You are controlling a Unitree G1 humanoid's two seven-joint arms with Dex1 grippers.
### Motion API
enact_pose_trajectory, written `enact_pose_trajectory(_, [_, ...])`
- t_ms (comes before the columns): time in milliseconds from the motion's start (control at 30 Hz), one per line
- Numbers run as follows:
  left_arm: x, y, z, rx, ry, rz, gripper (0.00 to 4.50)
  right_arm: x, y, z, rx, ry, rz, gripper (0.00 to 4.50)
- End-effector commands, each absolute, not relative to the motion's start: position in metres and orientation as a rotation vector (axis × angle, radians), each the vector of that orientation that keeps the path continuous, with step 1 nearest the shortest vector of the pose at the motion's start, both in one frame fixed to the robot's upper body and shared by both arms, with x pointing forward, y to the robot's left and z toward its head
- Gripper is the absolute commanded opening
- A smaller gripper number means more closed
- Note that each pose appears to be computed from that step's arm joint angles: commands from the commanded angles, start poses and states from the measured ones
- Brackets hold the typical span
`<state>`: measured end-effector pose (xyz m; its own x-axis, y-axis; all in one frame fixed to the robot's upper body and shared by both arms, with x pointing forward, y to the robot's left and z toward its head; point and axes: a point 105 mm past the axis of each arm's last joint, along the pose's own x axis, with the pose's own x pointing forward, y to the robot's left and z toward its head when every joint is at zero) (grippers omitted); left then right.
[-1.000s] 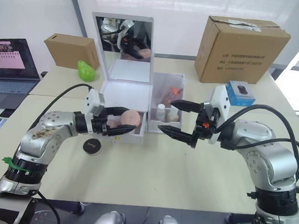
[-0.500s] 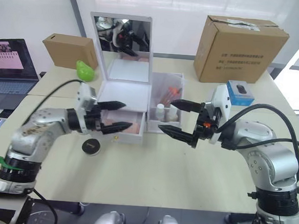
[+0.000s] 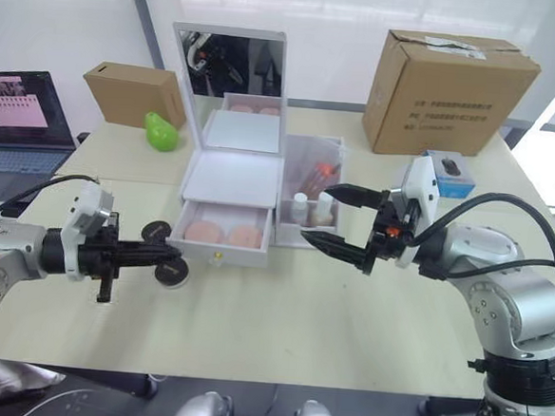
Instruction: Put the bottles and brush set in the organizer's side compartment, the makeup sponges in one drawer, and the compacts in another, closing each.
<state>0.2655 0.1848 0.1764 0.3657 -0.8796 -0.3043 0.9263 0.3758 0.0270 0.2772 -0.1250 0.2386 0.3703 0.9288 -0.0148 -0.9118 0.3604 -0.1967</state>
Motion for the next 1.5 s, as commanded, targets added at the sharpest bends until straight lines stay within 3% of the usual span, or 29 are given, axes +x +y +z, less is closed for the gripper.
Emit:
enact_pose_trajectory(33, [0.270, 0.177, 0.179, 0.282, 0.209, -1.158, 0.02, 0.275, -0.128, 0.249, -0.211, -0.148, 1.178, 4.50])
enact_pose_trajectory(267, [0.293, 0.164, 0.163, 0.348, 0.196, -1.091, 0.02, 0.273, -0.128, 0.249, -0.212, -0.144, 1.176, 4.50])
enact_pose_trajectory(767, [0.351, 0.149, 0.168, 0.385, 0.061, -0.912, 0.02, 0.273, -0.128, 0.248, -0.210, -0.144, 1.165, 4.50])
enact_pose_trajectory(1500, [0.363, 0.141, 0.164, 0.386, 0.048, -0.906, 0.02, 0.271, -0.126, 0.246, -0.203, -0.137, 1.170, 4.50])
